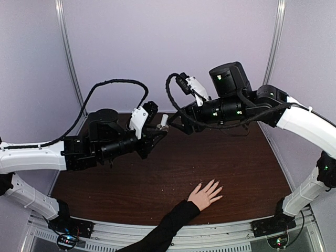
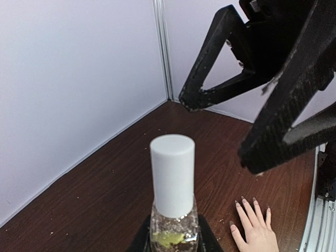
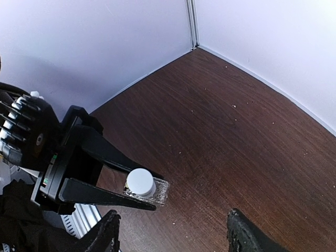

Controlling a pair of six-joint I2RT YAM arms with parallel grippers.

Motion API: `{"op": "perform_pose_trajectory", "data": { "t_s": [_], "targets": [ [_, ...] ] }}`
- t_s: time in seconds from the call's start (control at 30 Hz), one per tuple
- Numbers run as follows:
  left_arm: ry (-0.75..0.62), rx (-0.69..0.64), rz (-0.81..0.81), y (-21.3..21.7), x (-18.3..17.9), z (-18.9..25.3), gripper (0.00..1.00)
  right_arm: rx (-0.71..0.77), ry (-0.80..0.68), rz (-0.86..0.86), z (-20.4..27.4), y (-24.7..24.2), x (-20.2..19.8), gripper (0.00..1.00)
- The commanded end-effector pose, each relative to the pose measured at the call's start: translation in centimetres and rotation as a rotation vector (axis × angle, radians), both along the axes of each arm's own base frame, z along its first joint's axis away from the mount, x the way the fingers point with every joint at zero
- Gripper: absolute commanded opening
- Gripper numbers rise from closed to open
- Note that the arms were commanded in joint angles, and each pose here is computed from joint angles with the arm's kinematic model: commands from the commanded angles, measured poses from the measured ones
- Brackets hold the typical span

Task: Paint the nails
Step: Unscrew the nail polish bottle cap from the nail polish bottle.

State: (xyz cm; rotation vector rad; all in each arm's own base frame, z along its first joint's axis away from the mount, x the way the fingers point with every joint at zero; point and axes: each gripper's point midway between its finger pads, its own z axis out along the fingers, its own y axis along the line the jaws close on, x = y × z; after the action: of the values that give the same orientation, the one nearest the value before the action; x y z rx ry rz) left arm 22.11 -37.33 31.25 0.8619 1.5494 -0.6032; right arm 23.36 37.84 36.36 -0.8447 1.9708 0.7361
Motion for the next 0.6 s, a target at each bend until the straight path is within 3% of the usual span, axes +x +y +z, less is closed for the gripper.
{"op": "perform_pose_trajectory", "data": {
  "t_s": [0.0,0.57],
  "targets": [
    [-0.045,-0.015,0.054,0.2,0.8,1.3,0.0,0.016,0.004,-0.051,0.7,-0.2,0.8,0.68],
    [-0.063,-0.008,0.049,-0.9,0.8,0.8,0.0,0.04,0.076,-0.09,-0.7,1.7,1.9,0.56]
  ]
}}
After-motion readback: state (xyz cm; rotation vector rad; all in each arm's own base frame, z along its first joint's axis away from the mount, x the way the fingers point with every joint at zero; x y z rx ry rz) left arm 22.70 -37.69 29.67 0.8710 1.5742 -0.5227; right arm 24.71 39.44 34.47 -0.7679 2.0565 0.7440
